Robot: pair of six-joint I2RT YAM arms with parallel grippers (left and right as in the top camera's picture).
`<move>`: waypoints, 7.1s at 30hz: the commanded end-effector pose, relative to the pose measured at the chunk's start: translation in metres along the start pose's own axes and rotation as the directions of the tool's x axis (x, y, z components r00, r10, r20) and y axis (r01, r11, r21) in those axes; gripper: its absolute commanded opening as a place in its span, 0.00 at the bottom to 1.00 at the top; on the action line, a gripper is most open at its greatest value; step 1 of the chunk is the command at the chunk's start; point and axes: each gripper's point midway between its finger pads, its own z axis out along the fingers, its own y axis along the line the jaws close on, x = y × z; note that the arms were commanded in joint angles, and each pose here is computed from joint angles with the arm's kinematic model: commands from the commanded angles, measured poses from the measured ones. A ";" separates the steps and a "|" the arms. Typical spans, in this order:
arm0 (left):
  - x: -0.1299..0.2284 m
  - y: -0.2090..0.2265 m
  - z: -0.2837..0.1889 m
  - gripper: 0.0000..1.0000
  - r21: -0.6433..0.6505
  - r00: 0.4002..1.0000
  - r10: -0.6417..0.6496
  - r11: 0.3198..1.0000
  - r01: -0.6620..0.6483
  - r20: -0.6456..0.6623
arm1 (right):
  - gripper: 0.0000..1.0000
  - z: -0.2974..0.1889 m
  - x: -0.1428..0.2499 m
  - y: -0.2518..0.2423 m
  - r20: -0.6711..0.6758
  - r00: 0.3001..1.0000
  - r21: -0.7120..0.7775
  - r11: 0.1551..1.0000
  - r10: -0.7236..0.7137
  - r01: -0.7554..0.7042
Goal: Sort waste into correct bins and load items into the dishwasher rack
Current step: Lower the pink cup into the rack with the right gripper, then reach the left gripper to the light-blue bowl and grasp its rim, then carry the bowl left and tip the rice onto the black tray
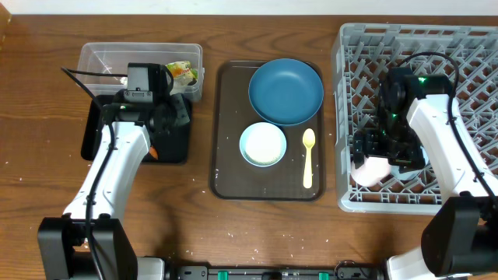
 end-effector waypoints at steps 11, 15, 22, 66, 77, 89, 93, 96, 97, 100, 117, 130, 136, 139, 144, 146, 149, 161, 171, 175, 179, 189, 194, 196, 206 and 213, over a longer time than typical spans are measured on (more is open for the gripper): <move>-0.001 0.001 -0.003 0.26 -0.009 1.000 0.015 1.000 -0.015 0.008 | 0.99 -0.034 -0.022 0.003 0.112 0.994 -0.038 0.999 0.015 -0.011; 0.005 -0.014 -0.003 0.27 0.047 0.992 0.127 0.991 -0.127 -0.006 | 0.99 -0.099 -0.043 0.007 0.292 0.956 -0.056 0.997 -0.034 0.053; 0.041 -0.081 -0.001 0.36 0.181 0.903 0.430 0.890 -0.419 -0.021 | 0.99 -0.192 -0.079 0.043 0.602 0.798 -0.207 0.960 -0.029 0.191; 0.166 -0.192 0.066 0.41 0.113 0.578 0.813 0.582 -0.805 -0.070 | 0.99 -0.162 -0.102 0.051 0.597 0.801 -0.264 0.933 -0.040 0.243; 0.173 -0.176 0.066 0.18 0.094 0.543 0.829 0.556 -0.826 -0.134 | 0.99 -0.161 -0.101 0.051 0.594 0.803 -0.259 0.933 -0.049 0.248; 0.156 -0.183 0.047 0.06 0.059 0.602 0.794 0.607 -0.793 -0.085 | 0.99 -0.161 -0.101 0.051 0.597 0.800 -0.249 0.933 -0.065 0.262; 0.143 -0.182 0.025 0.06 0.044 0.671 0.739 0.673 -0.738 -0.055 | 0.99 -0.161 -0.101 0.051 0.597 0.800 -0.249 0.933 -0.065 0.262; 0.133 -0.179 0.009 0.06 0.038 0.724 0.689 0.725 -0.688 -0.034 | 0.99 -0.161 -0.101 0.051 0.597 0.800 -0.249 0.932 -0.065 0.262; 0.129 -0.177 0.004 0.06 0.035 0.742 0.670 0.742 -0.669 -0.028 | 0.99 -0.161 -0.101 0.051 0.597 0.800 -0.249 0.932 -0.065 0.262; 0.120 -0.169 -0.004 0.06 0.022 0.778 0.628 0.779 -0.627 -0.025 | 0.99 -0.161 -0.101 0.051 0.597 0.800 -0.249 0.932 -0.065 0.262; 0.027 -0.095 -0.052 0.06 0.113 0.957 0.289 0.951 -0.287 -0.002 | 0.99 -0.161 -0.101 0.051 0.596 0.800 -0.249 0.933 -0.065 0.261; -0.021 -0.025 -0.075 0.06 0.444 0.999 -0.011 0.896 0.027 -0.037 | 0.99 -0.160 -0.100 0.051 0.594 0.802 -0.250 0.933 -0.065 0.260; -0.036 -0.002 -0.094 0.06 0.587 0.992 -0.122 0.801 0.121 -0.038 | 0.99 -0.160 -0.100 0.051 0.592 0.803 -0.250 0.933 -0.066 0.260; -0.041 0.006 -0.101 0.06 0.661 0.983 -0.172 0.731 0.167 -0.058 | 0.99 -0.160 -0.100 0.051 0.592 0.803 -0.250 0.933 -0.066 0.260; -0.045 0.014 -0.103 0.06 0.771 0.969 -0.217 0.597 0.224 -0.114 | 0.99 -0.160 -0.099 0.051 0.592 0.803 -0.250 0.933 -0.066 0.261; -0.046 0.018 -0.098 0.06 0.794 0.961 -0.235 0.552 0.256 -0.147 | 0.99 -0.160 -0.099 0.051 0.592 0.803 -0.250 0.933 -0.066 0.260; -0.045 0.025 -0.086 0.06 0.812 0.947 -0.254 0.500 0.301 -0.194 | 0.99 -0.160 -0.099 0.051 0.591 0.804 -0.250 0.932 -0.067 0.262; -0.049 0.050 -0.079 0.06 0.841 0.910 -0.330 0.391 0.373 -0.250 | 0.99 -0.160 -0.099 0.051 0.592 0.803 -0.249 0.932 -0.067 0.262; -0.055 0.074 -0.090 0.06 0.832 0.859 -0.419 0.331 0.445 -0.293 | 0.98 -0.160 -0.099 0.051 0.591 0.804 -0.250 0.932 -0.067 0.262; -0.056 0.076 -0.090 0.06 0.817 0.835 -0.441 0.310 0.486 -0.330 | 0.98 -0.159 -0.099 0.051 0.590 0.804 -0.250 0.932 -0.067 0.261; -0.056 0.076 -0.090 0.06 0.808 0.822 -0.448 0.298 0.509 -0.352 | 0.98 -0.159 -0.098 0.051 0.587 0.807 -0.250 0.932 -0.068 0.260; -0.056 0.076 -0.090 0.06 0.801 0.813 -0.453 0.290 0.523 -0.366 | 0.98 -0.158 -0.097 0.051 0.584 0.809 -0.251 0.933 -0.068 0.260; -0.054 0.073 -0.090 0.06 0.794 0.804 -0.453 0.281 0.539 -0.386 | 0.98 -0.158 -0.097 0.051 0.581 0.811 -0.251 0.933 -0.069 0.259; -0.052 0.069 -0.090 0.06 0.785 0.795 -0.450 0.273 0.556 -0.407 | 0.98 -0.158 -0.096 0.051 0.580 0.812 -0.251 0.933 -0.069 0.258; -0.047 0.054 -0.093 0.06 0.772 0.789 -0.428 0.269 0.576 -0.440 | 0.98 -0.157 -0.096 0.051 0.581 0.810 -0.245 0.932 -0.080 0.267; -0.053 0.060 -0.097 0.06 0.784 0.799 -0.437 0.276 0.556 -0.413 | 0.98 -0.157 -0.096 0.051 0.580 0.810 -0.244 0.932 -0.080 0.267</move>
